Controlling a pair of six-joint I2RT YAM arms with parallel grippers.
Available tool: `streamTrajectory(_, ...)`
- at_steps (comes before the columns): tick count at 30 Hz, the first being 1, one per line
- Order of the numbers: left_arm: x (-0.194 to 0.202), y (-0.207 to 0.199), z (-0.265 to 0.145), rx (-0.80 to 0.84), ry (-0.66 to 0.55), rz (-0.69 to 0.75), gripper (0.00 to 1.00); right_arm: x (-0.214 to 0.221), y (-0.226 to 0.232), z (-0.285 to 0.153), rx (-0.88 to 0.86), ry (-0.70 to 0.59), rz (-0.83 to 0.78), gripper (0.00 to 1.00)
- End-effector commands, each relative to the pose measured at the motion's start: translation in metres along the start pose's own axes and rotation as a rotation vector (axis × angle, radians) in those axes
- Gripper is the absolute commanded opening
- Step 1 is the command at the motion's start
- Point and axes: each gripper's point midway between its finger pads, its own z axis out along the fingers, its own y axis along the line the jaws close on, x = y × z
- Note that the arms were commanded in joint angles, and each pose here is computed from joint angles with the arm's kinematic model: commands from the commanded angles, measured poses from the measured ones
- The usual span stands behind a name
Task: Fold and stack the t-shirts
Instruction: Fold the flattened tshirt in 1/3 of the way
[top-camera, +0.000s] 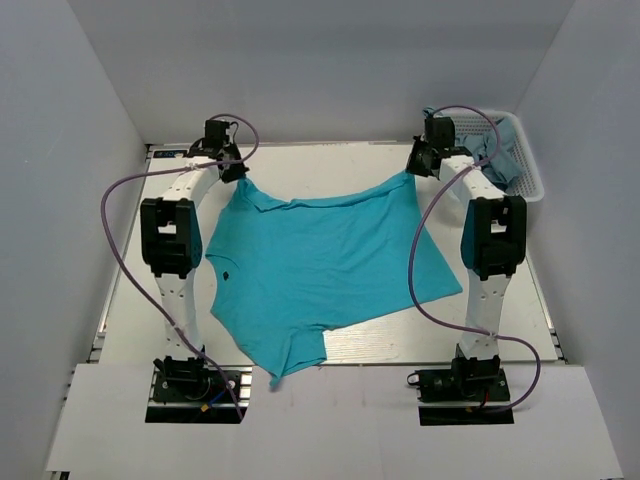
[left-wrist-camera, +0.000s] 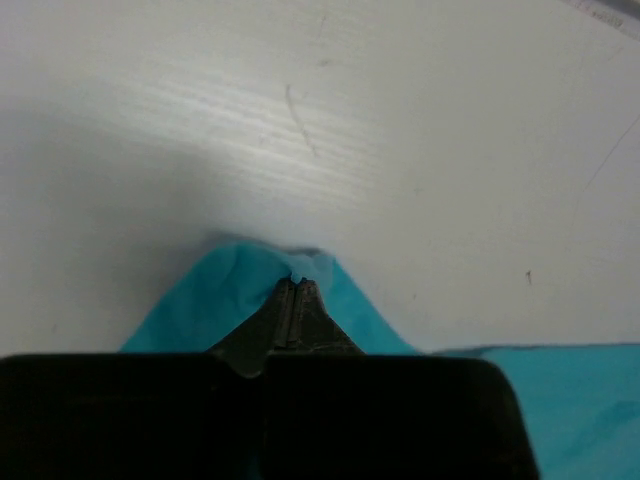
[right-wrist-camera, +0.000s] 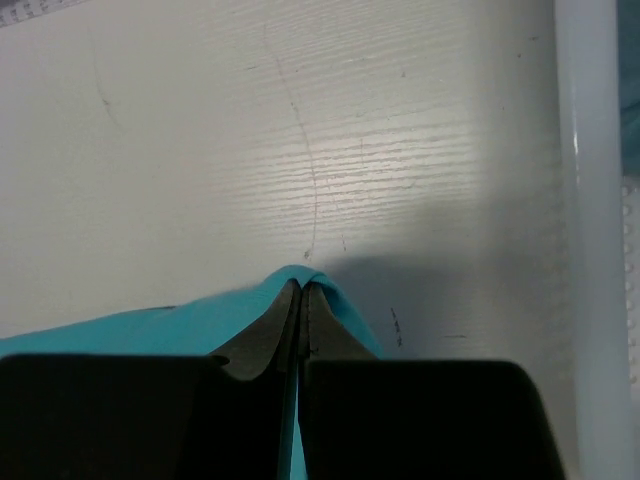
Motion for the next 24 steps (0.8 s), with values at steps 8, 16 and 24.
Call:
streamTrajectory(8,0.045,0.03,-0.155,-0.11,-0.005,-0.158,0.0,-0.001,-0.019,-0.043,0.036,0.014,-0.032,0.0)
streamTrajectory(16,0.122,0.039,-0.238,-0.025,0.043,-0.311,0.0,0.011,-0.026,-0.056,0.044,0.076,-0.049,0.0)
streamTrajectory(24,0.204,0.047,-0.268,0.035,0.203,-0.393,0.0,0.024,-0.032,-0.066,0.04,0.164,-0.082,0.0)
